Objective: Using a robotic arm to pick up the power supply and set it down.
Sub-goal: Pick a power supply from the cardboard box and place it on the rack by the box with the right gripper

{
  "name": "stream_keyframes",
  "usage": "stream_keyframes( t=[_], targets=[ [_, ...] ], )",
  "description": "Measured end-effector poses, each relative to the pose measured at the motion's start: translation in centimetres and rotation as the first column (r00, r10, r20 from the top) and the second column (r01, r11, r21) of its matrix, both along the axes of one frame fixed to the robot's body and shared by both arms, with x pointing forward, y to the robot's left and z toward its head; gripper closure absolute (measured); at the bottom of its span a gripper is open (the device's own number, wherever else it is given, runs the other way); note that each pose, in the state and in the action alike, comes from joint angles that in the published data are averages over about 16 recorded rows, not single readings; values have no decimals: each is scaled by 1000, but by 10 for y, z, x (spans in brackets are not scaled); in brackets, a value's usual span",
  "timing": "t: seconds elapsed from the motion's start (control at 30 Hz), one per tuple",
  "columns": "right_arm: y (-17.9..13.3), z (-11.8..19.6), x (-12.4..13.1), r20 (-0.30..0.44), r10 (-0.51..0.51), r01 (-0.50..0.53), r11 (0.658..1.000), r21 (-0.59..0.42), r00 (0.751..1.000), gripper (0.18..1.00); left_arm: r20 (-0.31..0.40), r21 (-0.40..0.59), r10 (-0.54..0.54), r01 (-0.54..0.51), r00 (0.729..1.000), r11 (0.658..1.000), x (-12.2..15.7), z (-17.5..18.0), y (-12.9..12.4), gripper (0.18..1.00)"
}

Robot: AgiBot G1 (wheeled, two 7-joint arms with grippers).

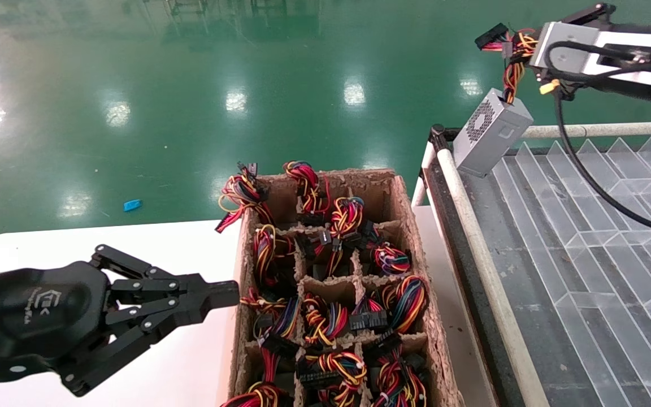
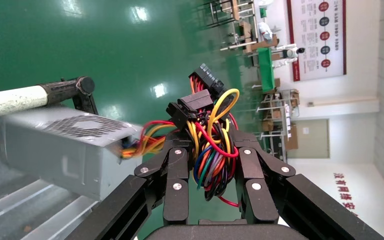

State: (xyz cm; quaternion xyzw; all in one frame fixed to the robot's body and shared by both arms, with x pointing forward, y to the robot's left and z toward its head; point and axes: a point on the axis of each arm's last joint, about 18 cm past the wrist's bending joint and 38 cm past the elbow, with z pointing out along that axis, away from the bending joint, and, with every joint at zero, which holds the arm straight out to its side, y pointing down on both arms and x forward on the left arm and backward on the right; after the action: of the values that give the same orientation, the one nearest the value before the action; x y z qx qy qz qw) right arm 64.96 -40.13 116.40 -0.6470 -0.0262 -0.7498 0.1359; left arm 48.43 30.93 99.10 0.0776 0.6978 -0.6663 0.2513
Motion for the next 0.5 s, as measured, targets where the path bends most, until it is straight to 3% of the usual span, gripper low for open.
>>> stream_keyframes(
  t=[0.5],
  targets=[
    [9, -9, 26, -17, 23, -23, 1000, 4, 1000, 880, 0, 0, 0, 0, 1000, 1000, 0, 0, 0, 993]
  ],
)
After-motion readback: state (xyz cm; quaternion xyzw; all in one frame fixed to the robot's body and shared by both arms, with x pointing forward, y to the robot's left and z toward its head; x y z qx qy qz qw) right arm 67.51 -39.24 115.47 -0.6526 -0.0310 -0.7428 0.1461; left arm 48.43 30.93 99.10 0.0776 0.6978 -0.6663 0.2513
